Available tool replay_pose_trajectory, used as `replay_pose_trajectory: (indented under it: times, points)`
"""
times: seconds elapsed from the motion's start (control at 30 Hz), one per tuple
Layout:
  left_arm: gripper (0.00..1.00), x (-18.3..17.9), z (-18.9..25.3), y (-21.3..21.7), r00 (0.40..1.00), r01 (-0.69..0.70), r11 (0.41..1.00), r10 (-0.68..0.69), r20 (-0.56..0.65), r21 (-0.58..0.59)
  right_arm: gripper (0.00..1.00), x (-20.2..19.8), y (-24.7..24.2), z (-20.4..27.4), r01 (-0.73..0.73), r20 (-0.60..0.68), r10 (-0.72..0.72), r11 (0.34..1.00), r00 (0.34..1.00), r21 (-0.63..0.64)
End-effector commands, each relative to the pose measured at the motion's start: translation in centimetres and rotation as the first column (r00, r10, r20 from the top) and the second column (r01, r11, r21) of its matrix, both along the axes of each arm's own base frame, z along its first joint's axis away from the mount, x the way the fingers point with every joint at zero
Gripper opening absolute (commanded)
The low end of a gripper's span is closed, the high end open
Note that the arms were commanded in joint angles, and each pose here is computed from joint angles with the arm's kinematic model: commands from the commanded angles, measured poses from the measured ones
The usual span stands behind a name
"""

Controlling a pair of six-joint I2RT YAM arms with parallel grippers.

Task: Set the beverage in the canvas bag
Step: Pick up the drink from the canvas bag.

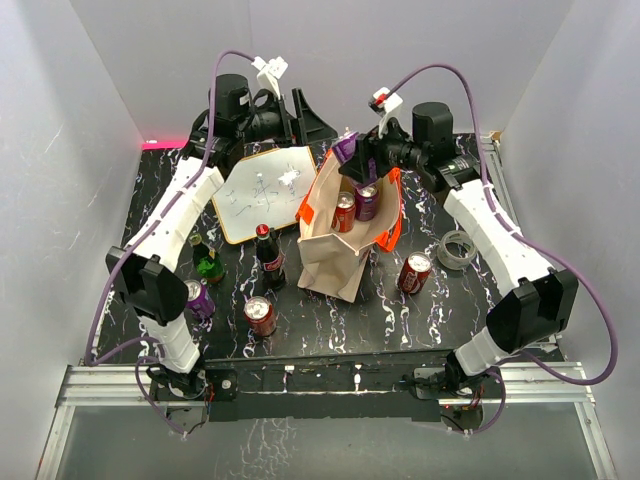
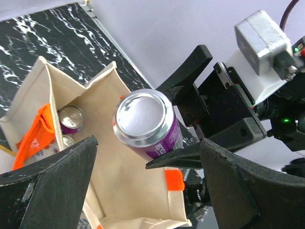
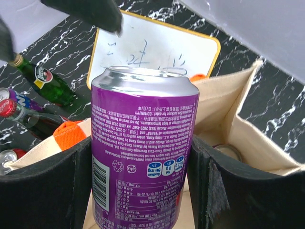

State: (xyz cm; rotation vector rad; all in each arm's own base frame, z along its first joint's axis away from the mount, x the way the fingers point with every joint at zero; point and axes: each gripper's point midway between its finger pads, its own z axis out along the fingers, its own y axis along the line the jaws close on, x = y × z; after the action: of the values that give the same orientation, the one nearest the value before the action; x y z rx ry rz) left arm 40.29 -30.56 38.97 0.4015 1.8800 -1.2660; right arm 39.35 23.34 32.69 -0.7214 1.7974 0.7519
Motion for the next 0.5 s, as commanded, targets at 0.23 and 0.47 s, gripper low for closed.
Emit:
replay_pose_trajectory:
  times: [0.23,0.47]
  points:
    - [0.87,-2.3,2.1,-1.0,0.986,0.143,0.981,-0.153,-0.072,-0.13,0.08,-1.2,4.0,10.1,-0.088,0.401,0.075,0.996,0.913,0.015]
    - [0.85,-2.9,1.2,-0.7,0.977,0.159,0.979,-0.175,-0.124,-0.13,0.08,-1.1,4.6,10.7,-0.043,0.45,0.035,0.999,0.892,0.008]
